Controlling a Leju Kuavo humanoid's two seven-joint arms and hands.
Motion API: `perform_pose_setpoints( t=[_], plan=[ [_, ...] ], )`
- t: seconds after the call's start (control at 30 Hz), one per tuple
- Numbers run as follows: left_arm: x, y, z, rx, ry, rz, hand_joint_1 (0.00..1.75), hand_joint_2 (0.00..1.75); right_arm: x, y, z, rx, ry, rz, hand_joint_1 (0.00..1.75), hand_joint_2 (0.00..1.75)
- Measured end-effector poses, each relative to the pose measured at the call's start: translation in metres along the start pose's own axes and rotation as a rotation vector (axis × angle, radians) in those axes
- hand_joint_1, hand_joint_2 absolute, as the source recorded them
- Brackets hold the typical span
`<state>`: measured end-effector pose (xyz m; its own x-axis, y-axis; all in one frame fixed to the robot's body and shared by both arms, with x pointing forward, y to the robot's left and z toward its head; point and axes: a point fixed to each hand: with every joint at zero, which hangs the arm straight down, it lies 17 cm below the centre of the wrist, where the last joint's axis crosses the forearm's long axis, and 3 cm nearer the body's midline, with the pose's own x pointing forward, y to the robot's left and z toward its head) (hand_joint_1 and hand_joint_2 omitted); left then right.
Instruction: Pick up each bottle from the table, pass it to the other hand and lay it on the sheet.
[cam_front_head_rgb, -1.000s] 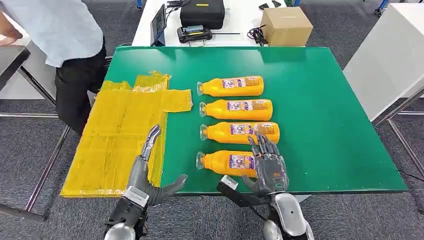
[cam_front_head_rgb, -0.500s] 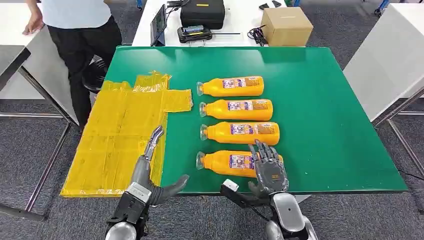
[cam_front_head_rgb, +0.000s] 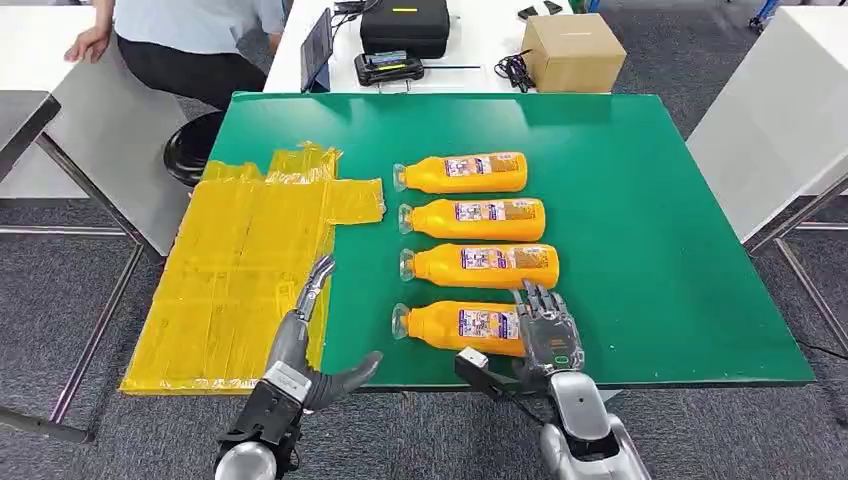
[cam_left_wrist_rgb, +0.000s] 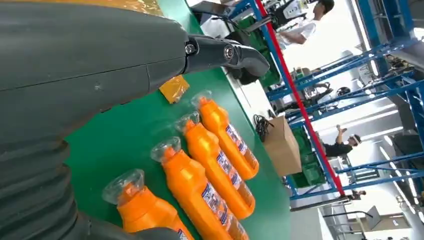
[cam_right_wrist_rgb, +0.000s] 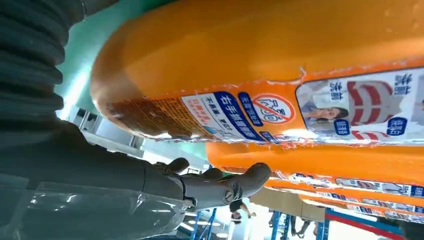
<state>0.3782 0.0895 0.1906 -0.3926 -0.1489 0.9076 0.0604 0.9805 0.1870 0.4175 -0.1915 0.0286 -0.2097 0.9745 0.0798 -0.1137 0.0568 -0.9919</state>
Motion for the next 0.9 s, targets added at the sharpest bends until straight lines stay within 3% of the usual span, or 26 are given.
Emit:
perform_pose_setpoints(
  t=[0.4, 0.43, 0.47, 0.5, 0.57, 0.9],
  plan=[
    [0.000, 0.000, 0.000, 0.000, 0.000, 0.000, 0.00, 1.75, -0.003, 0.003, -0.003, 0.013, 0.004, -0.002, 0.00, 1.75],
    [0.000, 0.000, 0.000, 0.000, 0.000, 0.000, 0.00, 1.75, -0.004, 0.003, -0.004, 0.015, 0.005, -0.002, 1.03, 1.75],
    [0.000, 0.000, 0.000, 0.000, 0.000, 0.000, 0.00, 1.75, -0.004, 0.003, -0.004, 0.018, 0.006, -0.002, 1.03, 1.75],
    [0.000, 0.000, 0.000, -0.002, 0.000, 0.000, 0.00, 1.75, -0.007, 0.010, -0.006, 0.045, 0.006, -0.017, 1.75, 1.75],
    [0.001, -0.002, -0.001, -0.012, -0.003, 0.005, 0.00, 1.75, -0.011, 0.031, -0.003, 0.109, -0.019, -0.113, 1.75, 1.75],
    [0.002, -0.005, 0.000, -0.022, -0.008, 0.009, 0.00, 1.75, -0.016, 0.036, 0.000, 0.121, -0.007, -0.176, 1.75, 1.75]
  ],
)
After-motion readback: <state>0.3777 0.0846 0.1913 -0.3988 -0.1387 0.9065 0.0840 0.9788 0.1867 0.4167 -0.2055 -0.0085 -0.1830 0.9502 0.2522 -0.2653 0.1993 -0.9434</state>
